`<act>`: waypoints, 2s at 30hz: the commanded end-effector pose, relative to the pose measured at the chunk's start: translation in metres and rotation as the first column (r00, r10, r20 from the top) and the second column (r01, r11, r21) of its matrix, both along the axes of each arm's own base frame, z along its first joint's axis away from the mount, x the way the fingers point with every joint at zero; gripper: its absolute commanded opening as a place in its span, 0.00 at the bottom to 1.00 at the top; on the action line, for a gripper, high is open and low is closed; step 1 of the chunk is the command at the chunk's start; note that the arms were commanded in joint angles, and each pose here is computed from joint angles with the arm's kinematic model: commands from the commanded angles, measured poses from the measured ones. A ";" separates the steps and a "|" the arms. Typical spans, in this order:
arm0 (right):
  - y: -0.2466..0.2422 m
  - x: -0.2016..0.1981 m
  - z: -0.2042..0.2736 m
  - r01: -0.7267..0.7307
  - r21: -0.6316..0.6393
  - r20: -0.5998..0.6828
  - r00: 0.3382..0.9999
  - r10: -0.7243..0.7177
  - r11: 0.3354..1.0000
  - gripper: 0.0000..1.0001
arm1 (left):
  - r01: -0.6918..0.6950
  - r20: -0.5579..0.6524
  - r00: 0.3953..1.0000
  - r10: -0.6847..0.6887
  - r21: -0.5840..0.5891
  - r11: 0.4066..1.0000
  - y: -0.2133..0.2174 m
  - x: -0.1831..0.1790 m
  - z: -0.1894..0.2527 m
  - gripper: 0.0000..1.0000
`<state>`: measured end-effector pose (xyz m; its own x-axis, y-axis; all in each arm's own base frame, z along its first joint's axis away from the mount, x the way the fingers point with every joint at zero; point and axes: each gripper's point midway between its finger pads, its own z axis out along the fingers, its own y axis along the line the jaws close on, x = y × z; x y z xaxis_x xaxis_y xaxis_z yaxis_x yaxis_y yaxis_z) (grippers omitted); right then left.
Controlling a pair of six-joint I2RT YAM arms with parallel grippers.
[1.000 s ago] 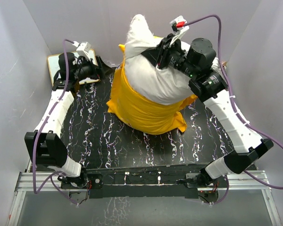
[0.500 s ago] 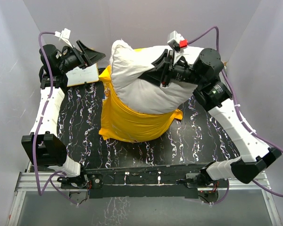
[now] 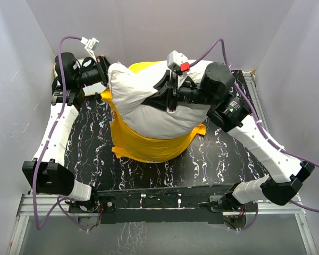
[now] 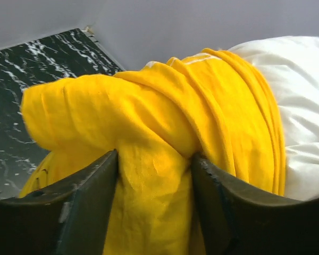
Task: Remove the pillowcase from the pillow
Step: Remove the pillow from the pillowcase.
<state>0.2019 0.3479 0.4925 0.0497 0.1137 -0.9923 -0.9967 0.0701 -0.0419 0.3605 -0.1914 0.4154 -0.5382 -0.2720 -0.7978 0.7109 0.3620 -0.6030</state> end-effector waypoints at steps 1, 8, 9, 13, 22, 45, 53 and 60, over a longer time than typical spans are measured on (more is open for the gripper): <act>0.008 -0.013 -0.003 -0.014 -0.036 0.027 1.000 0.015 0.999 0.08 | -0.039 0.026 0.999 0.035 0.163 0.986 0.008 -0.013 -0.030 0.44; -0.013 -0.034 0.026 -0.009 0.081 0.089 0.996 0.002 0.997 0.08 | -0.124 -0.059 0.985 0.163 0.413 0.902 0.036 -0.009 -0.126 0.16; -0.017 -0.038 0.034 -0.006 0.110 0.101 0.995 -0.005 0.994 0.08 | -0.131 -0.052 0.984 0.171 0.445 0.886 0.039 -0.009 -0.137 0.15; -0.039 -0.046 0.061 0.048 0.228 0.152 0.985 -0.084 0.972 0.08 | -0.130 -0.075 0.975 0.208 0.567 0.813 0.050 -0.013 -0.183 0.12; -0.096 -0.025 0.086 0.339 0.394 0.129 0.900 -0.416 0.854 0.09 | -0.159 -0.066 0.957 0.283 0.695 0.701 0.076 -0.016 -0.235 0.15; -0.076 0.023 0.050 0.457 0.293 0.114 0.855 -0.506 0.840 0.08 | -0.434 0.423 0.863 0.277 0.340 0.834 0.056 -0.005 0.022 0.74; -0.065 0.002 0.025 0.348 0.254 0.126 0.913 -0.388 0.902 0.09 | -0.344 0.368 0.897 0.245 0.235 0.909 0.037 -0.020 0.035 0.72; -0.066 -0.008 0.027 0.311 0.258 0.127 0.928 -0.352 0.915 0.08 | -0.230 0.171 0.968 0.185 0.301 0.926 0.028 -0.020 -0.031 0.69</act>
